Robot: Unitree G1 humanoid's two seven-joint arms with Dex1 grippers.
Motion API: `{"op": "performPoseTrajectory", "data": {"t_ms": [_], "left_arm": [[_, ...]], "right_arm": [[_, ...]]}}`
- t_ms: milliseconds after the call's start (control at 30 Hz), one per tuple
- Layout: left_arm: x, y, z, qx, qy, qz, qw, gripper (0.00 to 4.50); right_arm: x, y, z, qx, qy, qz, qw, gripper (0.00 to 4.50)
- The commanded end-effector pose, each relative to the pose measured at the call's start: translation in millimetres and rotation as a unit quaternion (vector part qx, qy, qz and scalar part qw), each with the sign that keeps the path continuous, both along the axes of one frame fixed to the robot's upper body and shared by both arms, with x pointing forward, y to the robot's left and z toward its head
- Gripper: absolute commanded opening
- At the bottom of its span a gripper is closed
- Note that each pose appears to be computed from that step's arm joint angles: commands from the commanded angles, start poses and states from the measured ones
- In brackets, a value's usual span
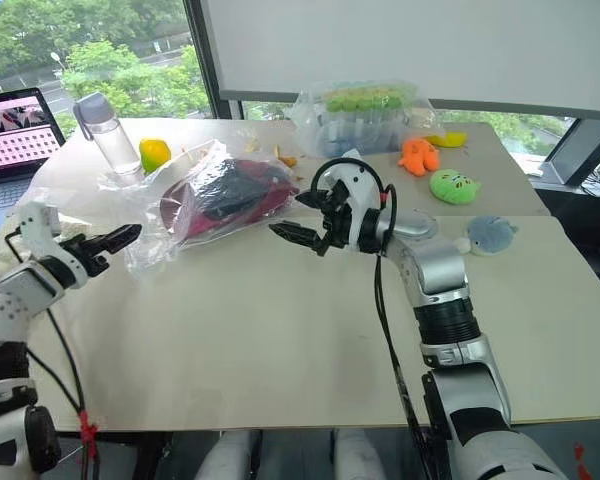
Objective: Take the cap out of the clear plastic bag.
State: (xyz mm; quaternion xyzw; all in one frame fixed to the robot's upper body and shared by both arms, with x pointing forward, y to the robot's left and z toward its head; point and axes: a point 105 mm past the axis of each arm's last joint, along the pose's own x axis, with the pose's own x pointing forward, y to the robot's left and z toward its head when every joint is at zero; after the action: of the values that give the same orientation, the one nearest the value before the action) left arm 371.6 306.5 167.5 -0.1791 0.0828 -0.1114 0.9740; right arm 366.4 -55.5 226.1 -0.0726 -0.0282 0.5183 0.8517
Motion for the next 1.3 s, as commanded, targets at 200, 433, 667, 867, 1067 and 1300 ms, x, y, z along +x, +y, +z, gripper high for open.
{"op": "performPoseTrajectory", "data": {"t_ms": [200, 433, 667, 867, 1067, 1300], "left_arm": [[17.2, -33.6, 1.9, -0.003, -0.006, -0.062, 0.998, 3.31], [19.5, -105.1, 18.1, 0.012, -0.038, -0.153, 0.987, 0.87], [20.1, -208.4, 11.6, 0.005, -0.050, -0.283, 0.958, 0.02], [57.9, -270.0, -2.5, 0.023, -0.037, -0.301, 0.953, 0.02], [79.8, -306.9, 10.1, -0.005, -0.042, -0.246, 0.968, 0.02], [68.5, -355.3, 31.2, -0.094, -0.042, -0.272, 0.957, 1.41]], "right_arm": [[-1.8, -6.7, 16.3, 0.014, -0.029, -0.027, 0.999, 4.50], [-2.7, -12.0, 20.9, 0.026, -0.033, -0.039, 0.998, 4.50], [-30.0, -16.8, 39.8, 0.062, -0.041, -0.019, 0.997, 4.50], [-49.6, -33.3, 64.1, 0.099, -0.065, -0.054, 0.992, 4.50], [-57.5, -50.1, 63.9, 0.095, -0.069, -0.108, 0.987, 4.50], [-58.8, -49.6, 60.1, 0.095, -0.065, -0.122, 0.986, 4.50]]}}
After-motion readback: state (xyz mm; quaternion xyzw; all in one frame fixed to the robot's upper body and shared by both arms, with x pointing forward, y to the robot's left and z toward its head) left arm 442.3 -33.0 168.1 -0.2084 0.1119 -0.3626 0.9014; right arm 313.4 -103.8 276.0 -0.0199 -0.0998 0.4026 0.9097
